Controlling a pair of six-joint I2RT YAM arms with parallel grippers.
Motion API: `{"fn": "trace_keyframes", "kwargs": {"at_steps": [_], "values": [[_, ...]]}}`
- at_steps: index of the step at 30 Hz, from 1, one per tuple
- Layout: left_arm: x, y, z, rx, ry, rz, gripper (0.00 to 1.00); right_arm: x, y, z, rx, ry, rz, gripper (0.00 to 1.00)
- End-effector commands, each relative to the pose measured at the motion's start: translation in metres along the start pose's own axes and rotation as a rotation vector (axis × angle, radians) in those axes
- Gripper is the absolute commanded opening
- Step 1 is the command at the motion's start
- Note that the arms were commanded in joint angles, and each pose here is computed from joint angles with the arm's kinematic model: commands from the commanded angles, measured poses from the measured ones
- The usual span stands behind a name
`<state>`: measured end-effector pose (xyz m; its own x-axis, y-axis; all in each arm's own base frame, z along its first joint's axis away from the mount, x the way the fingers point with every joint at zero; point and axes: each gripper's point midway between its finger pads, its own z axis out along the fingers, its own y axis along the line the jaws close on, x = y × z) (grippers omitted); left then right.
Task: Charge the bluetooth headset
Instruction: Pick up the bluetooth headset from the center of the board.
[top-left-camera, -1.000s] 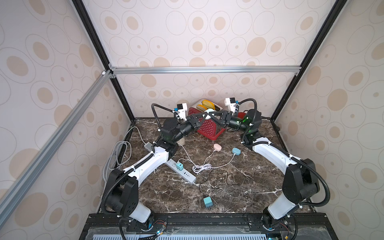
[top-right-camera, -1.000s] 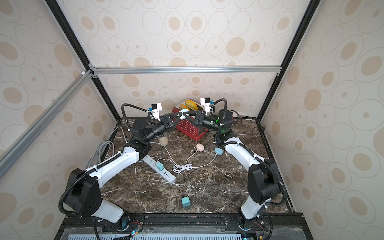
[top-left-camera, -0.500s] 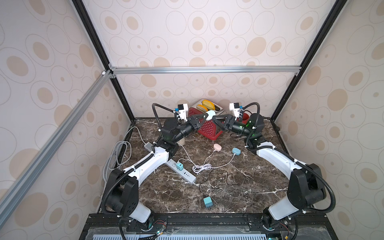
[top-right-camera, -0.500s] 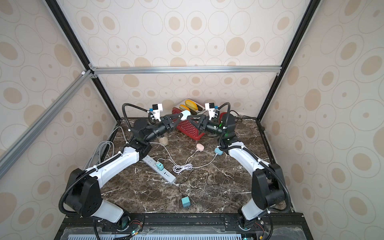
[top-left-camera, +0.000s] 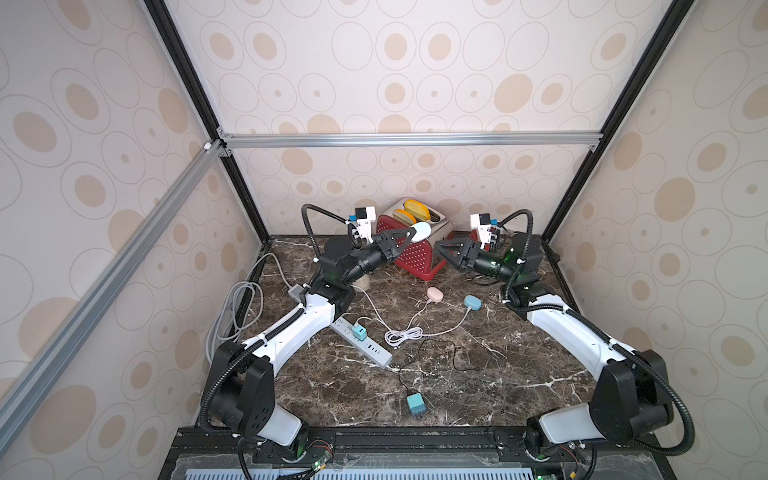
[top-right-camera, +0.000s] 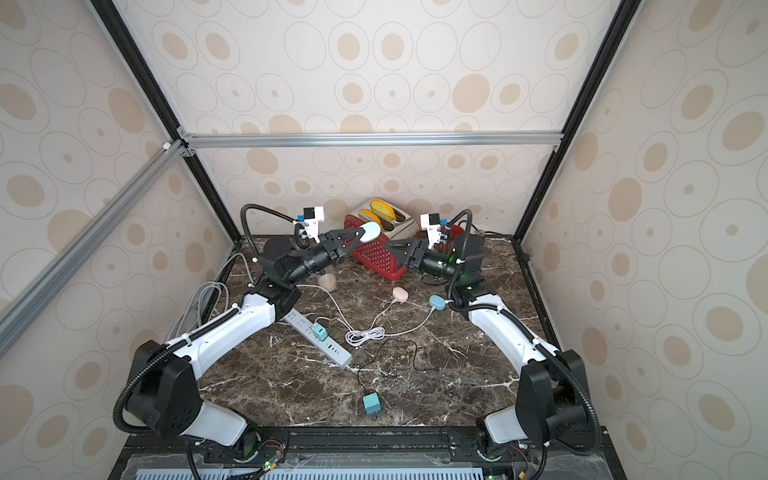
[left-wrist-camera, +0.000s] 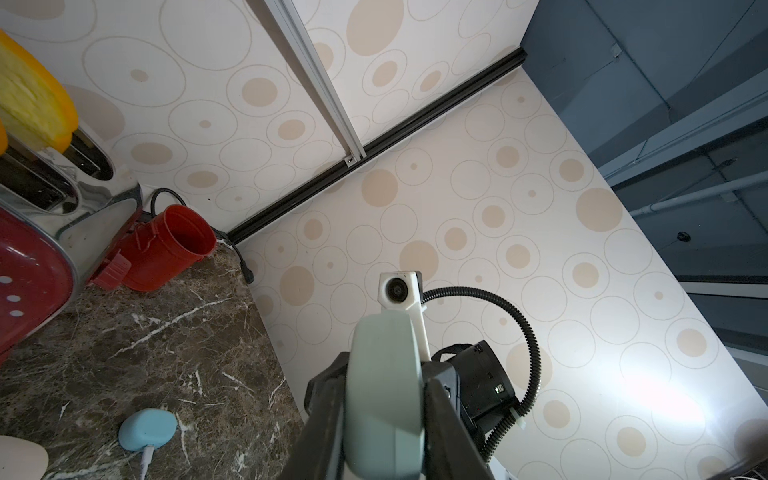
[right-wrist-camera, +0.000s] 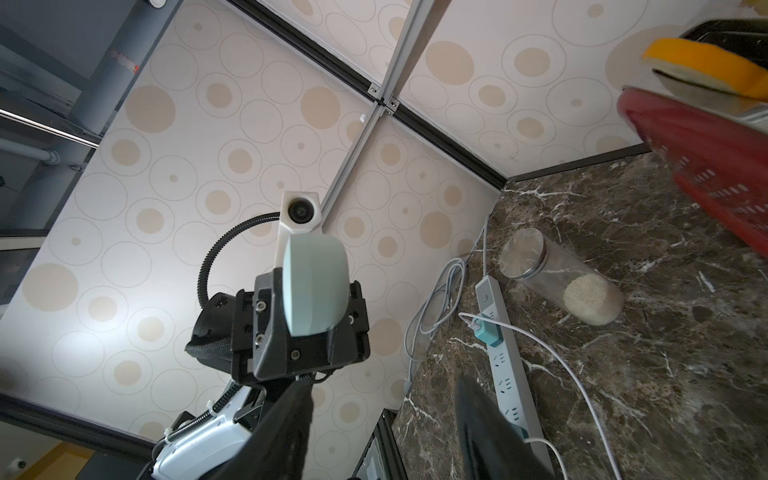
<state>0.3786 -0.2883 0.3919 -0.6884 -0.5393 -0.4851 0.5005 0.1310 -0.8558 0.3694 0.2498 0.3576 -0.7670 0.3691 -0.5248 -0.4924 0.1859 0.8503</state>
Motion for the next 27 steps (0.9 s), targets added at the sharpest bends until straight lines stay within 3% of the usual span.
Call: {"fn": "trace_keyframes", "kwargs": {"at_steps": [1, 6, 18, 27], "values": [[0.002, -0.011, -0.001, 0.036, 0.023, 0.010, 0.10, -0.009, 0.026, 0.004, -0.075, 0.004, -0.036, 0.57], [0.005, -0.005, 0.000, 0.016, 0.036, 0.008, 0.10, -0.012, 0.033, 0.005, -0.092, -0.005, -0.065, 0.50], [0.011, -0.003, 0.005, 0.031, 0.062, -0.016, 0.10, -0.017, 0.037, 0.021, -0.138, 0.017, -0.043, 0.48], [0.014, -0.005, 0.008, 0.045, 0.074, -0.024, 0.15, -0.015, 0.038, 0.024, -0.151, 0.025, -0.050, 0.33]]}}
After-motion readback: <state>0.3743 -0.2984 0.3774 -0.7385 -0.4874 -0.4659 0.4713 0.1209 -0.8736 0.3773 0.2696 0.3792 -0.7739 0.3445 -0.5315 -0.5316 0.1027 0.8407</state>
